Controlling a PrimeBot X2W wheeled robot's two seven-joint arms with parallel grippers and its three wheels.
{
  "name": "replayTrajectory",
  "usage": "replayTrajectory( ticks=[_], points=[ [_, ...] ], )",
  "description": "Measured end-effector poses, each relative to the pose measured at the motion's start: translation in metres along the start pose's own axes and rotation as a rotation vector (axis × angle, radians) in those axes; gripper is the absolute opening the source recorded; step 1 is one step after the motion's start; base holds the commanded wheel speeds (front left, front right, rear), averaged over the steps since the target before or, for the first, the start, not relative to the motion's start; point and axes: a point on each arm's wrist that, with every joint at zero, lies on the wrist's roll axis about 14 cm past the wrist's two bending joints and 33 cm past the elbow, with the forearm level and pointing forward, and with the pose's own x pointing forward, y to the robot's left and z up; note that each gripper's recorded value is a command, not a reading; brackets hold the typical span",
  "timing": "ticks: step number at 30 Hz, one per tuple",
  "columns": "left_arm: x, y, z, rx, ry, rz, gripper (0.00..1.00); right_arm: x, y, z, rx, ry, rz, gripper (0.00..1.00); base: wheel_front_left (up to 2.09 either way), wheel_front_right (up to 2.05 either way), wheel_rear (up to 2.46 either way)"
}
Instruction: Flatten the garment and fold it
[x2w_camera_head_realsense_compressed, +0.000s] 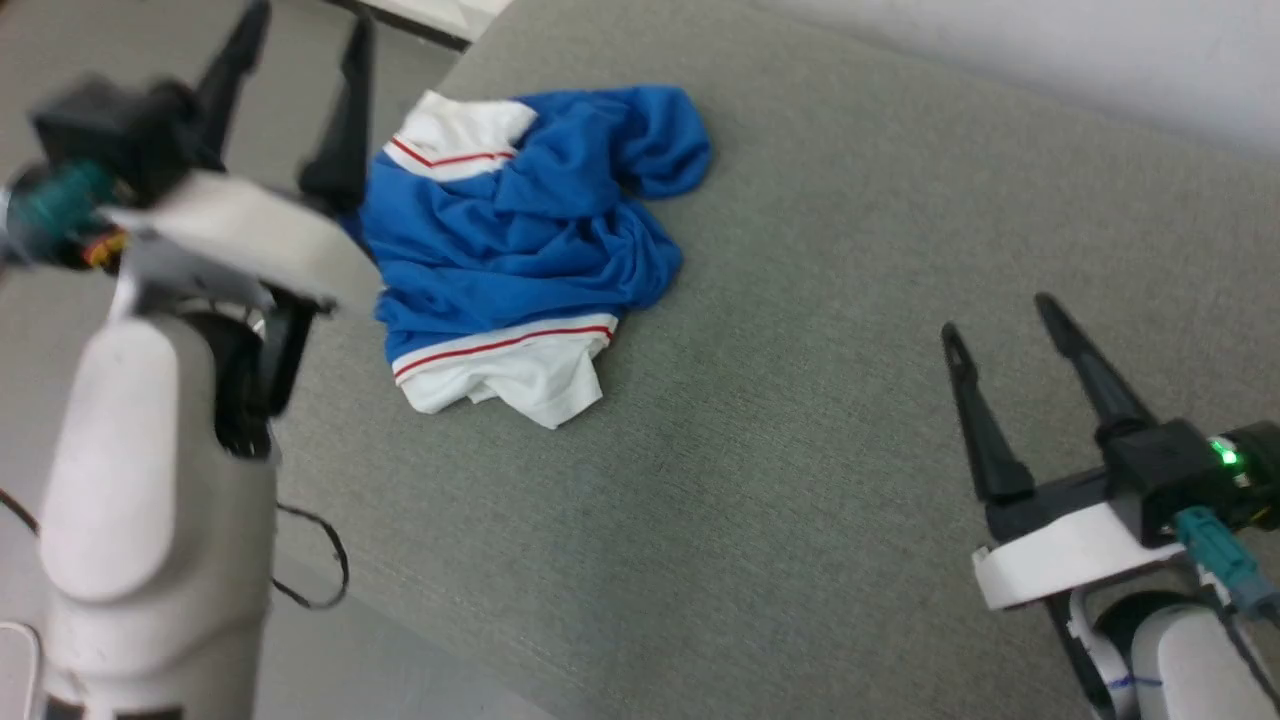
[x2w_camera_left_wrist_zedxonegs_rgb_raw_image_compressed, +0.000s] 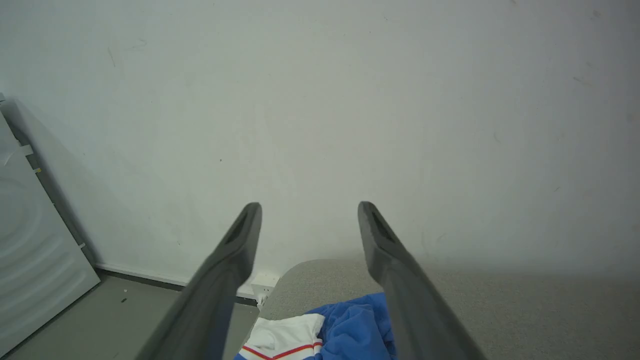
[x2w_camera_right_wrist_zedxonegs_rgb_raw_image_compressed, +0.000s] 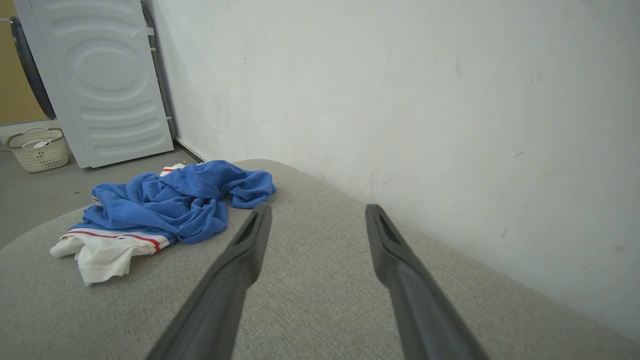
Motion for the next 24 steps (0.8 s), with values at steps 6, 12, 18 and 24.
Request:
replayTrajectory(
  ticks=[6, 12, 18, 24],
  points=[
    [0.045, -0.006, -0.049, 0.015, 0.231, -0.054, 1.0, 0.007, -0.026, -0.01, 0.0, 0.013, -0.028, 1.0, 0.0, 0.0, 0.0],
    [0.053, -0.02, -0.136, 0.047, 0.57, -0.109, 1.0, 0.004, -0.052, -0.034, 0.013, 0.06, -0.074, 1.0, 0.0, 0.0, 0.0],
    [0.042, -0.034, -0.207, 0.002, 0.804, -0.124, 1.0, -0.002, -0.072, -0.055, 0.033, 0.096, -0.114, 1.0, 0.0, 0.0, 0.0],
    [0.032, -0.055, -0.254, -0.046, 0.94, -0.153, 1.0, -0.008, -0.091, -0.07, 0.041, 0.12, -0.156, 1.0, 0.0, 0.0, 0.0]
  ],
)
